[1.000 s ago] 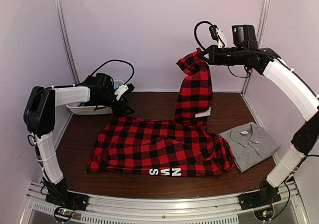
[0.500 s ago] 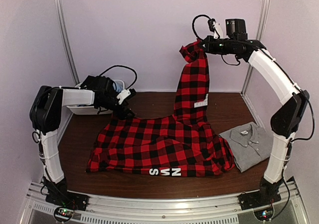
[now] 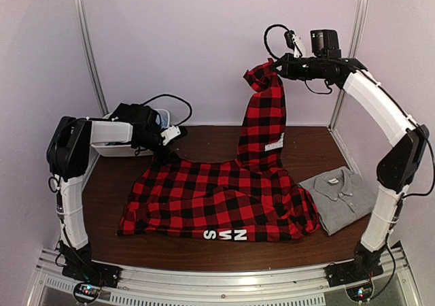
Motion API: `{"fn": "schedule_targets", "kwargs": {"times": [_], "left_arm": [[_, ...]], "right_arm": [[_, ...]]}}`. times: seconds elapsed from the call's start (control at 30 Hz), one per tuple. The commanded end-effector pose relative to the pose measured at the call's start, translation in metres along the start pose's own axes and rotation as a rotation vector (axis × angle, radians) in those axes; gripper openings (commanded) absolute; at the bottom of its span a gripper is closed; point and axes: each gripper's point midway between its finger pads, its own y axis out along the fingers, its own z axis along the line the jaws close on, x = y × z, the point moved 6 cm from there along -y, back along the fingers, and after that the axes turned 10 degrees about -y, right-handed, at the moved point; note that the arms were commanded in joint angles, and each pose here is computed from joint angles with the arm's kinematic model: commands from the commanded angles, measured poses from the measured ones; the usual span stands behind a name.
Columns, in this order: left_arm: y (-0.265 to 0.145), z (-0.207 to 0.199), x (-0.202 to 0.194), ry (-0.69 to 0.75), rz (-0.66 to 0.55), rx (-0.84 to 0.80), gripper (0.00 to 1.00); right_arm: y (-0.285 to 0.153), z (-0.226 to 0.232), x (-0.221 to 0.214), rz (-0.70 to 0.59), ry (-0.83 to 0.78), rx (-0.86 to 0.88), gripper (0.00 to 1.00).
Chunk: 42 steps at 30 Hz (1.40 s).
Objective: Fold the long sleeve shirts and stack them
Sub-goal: Pick up the shirt from the center of the board.
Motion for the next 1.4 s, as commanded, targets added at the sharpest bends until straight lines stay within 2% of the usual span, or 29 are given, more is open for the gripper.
{"fn": "schedule_targets", "kwargs": {"times": [0.0, 0.2, 0.5, 1.0, 1.07, 1.37], "left_arm": [[-0.004, 0.006, 0.007, 0.118, 0.020, 0.002, 0.90], [-0.003, 0.000, 0.001, 0.178, 0.072, -0.079, 0.89], [0.004, -0.007, -0.004, 0.191, 0.084, -0.174, 0.85], [0.026, 0.000, -0.009, 0.160, 0.089, -0.233, 0.65], [0.027, 0.000, -0.010, 0.158, 0.091, -0.237, 0.62], [0.024, -0.002, -0.012, 0.138, 0.097, -0.253, 0.30]], "right_arm": [[-0.040, 0.016, 0.006, -0.043, 0.013, 0.039, 0.00], [-0.067, 0.023, -0.008, -0.033, 0.019, 0.024, 0.00], [-0.088, 0.031, -0.019, -0.030, 0.041, 0.049, 0.00], [-0.125, 0.041, -0.045, 0.004, 0.077, 0.045, 0.00], [-0.132, 0.041, -0.047, 0.001, 0.076, 0.027, 0.00], [-0.148, 0.041, -0.052, 0.004, 0.073, -0.021, 0.00]]}}
